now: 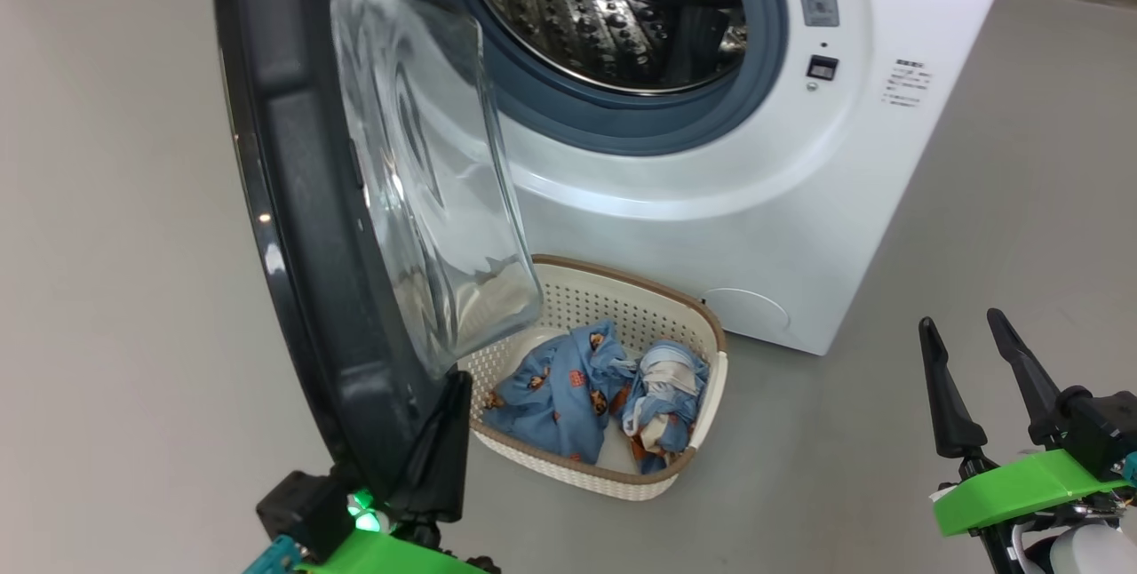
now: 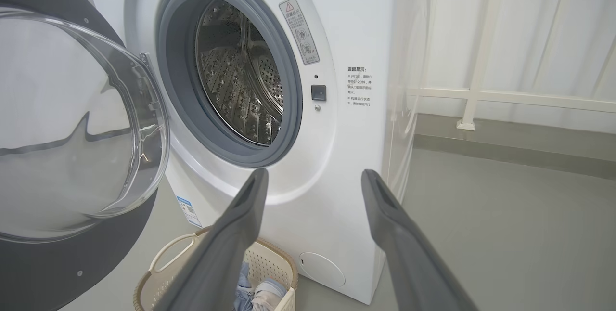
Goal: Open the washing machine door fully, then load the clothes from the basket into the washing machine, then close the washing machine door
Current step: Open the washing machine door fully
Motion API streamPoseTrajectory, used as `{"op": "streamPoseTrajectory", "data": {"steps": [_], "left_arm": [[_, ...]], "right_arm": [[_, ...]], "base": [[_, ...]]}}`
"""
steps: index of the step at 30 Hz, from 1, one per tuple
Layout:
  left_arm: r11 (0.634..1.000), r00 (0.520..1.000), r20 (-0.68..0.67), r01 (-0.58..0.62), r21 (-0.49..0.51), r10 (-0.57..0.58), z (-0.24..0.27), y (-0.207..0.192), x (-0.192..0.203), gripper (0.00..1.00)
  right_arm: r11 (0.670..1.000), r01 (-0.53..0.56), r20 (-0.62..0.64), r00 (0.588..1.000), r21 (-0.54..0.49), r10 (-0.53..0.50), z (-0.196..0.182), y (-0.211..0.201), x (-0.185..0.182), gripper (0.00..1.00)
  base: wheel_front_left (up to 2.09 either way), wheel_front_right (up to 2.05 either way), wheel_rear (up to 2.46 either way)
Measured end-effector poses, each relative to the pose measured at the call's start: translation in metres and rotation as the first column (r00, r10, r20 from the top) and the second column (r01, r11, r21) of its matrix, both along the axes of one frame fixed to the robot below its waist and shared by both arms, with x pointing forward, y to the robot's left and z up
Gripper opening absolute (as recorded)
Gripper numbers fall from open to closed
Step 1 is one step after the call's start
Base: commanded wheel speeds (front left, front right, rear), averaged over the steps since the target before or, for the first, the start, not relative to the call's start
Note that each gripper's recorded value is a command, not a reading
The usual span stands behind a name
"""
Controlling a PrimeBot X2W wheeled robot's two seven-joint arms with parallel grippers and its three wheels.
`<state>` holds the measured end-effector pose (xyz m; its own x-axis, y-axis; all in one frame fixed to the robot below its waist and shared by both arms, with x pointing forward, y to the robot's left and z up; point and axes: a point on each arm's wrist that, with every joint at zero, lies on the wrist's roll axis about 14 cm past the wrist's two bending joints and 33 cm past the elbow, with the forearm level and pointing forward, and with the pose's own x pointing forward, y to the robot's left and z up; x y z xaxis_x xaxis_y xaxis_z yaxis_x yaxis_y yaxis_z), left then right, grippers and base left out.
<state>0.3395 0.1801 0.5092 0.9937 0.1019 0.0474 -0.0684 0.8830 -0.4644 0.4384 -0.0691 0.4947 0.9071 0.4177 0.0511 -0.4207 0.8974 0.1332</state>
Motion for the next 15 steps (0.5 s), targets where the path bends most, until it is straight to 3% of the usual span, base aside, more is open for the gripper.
{"op": "streamPoseTrajectory", "data": {"steps": [15], "left_arm": [[0.977,0.977,-0.021,-0.209,0.043,0.210,0.000,0.061,-0.035,0.00]], "right_arm": [[0.997,-0.077,0.012,0.997,0.003,0.077,0.004,0.030,0.004,1.00]], "base": [[0.00,0.00,0.00]]}}
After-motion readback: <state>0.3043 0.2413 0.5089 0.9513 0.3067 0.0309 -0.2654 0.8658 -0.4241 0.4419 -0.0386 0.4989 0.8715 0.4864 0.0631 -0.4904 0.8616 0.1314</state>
